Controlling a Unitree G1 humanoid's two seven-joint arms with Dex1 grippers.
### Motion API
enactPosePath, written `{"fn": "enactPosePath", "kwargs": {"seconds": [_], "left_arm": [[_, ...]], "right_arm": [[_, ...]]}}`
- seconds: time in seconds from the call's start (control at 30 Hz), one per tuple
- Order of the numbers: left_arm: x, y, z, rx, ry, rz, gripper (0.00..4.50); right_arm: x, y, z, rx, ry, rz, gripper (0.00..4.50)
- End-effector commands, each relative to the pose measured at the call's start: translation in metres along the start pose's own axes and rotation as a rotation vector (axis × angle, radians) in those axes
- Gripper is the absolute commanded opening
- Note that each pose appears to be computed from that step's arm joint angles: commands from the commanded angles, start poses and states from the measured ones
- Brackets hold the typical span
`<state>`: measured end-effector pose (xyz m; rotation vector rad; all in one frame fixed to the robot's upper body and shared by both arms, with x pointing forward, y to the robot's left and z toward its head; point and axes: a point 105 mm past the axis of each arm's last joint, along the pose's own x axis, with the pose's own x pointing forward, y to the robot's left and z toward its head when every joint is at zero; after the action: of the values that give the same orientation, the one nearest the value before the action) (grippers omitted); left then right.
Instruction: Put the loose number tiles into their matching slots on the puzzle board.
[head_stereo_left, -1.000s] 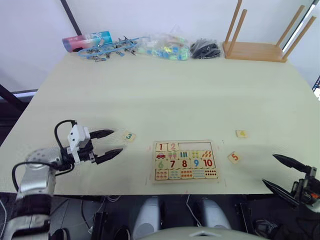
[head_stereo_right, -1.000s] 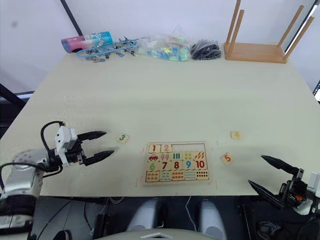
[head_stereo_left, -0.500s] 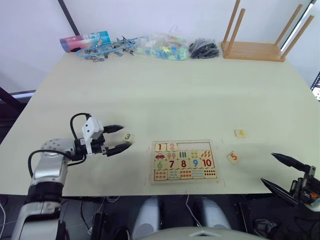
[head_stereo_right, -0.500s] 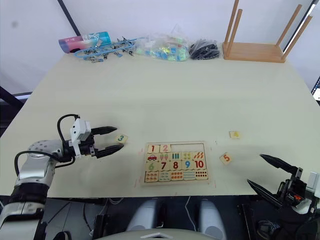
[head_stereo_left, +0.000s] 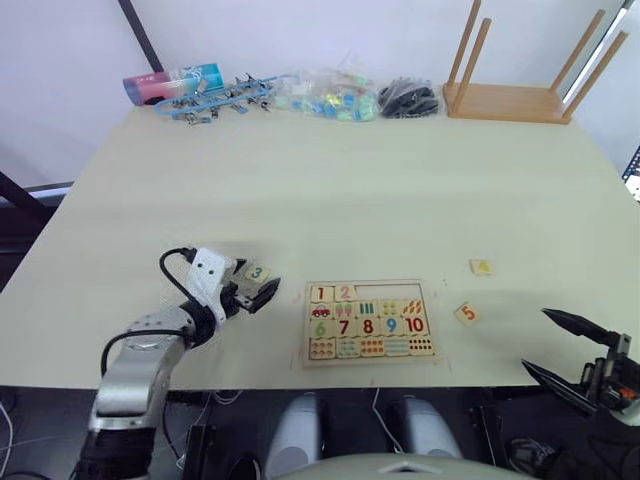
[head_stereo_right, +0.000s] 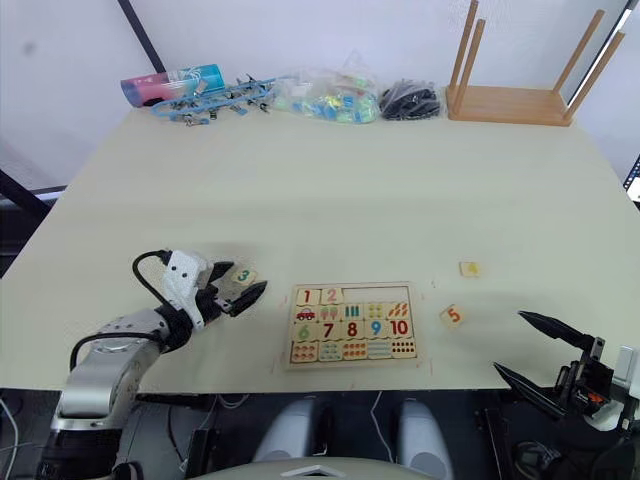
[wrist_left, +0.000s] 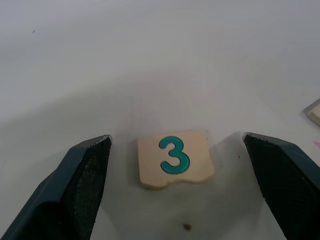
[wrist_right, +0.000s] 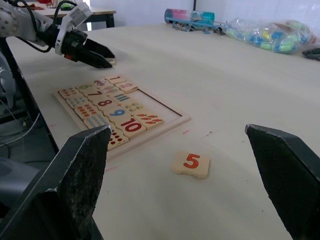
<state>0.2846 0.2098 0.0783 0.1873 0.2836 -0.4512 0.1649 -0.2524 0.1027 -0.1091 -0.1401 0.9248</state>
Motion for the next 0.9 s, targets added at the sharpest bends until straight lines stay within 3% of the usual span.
{"fn": "enactPosePath", "kwargs": {"seconds": [0.03,0.4,0.53,0.67,0.9], "left_arm": [[-0.004,0.003,0.003,0.028,0.011,0.076,4.47],[0.009,-0.008,-0.005,-0.018,0.028,0.09,4.47],[0.009,-0.011,-0.011,-0.029,0.049,0.078,3.35],[0.008,-0.013,-0.012,-0.044,0.049,0.082,1.51],[0.0,-0.019,-0.007,-0.075,0.017,0.167,1.51]], "right_arm": [[-0.003,-0.003,0.007,-0.03,-0.008,0.001,4.5],[-0.004,-0.004,0.005,-0.026,-0.004,0.001,4.5],[-0.006,-0.004,0.006,-0.03,-0.001,0.003,4.5],[-0.007,-0.005,0.006,-0.031,0.003,0.011,4.5],[-0.004,-0.005,0.007,-0.031,-0.002,0.044,4.5]]}}
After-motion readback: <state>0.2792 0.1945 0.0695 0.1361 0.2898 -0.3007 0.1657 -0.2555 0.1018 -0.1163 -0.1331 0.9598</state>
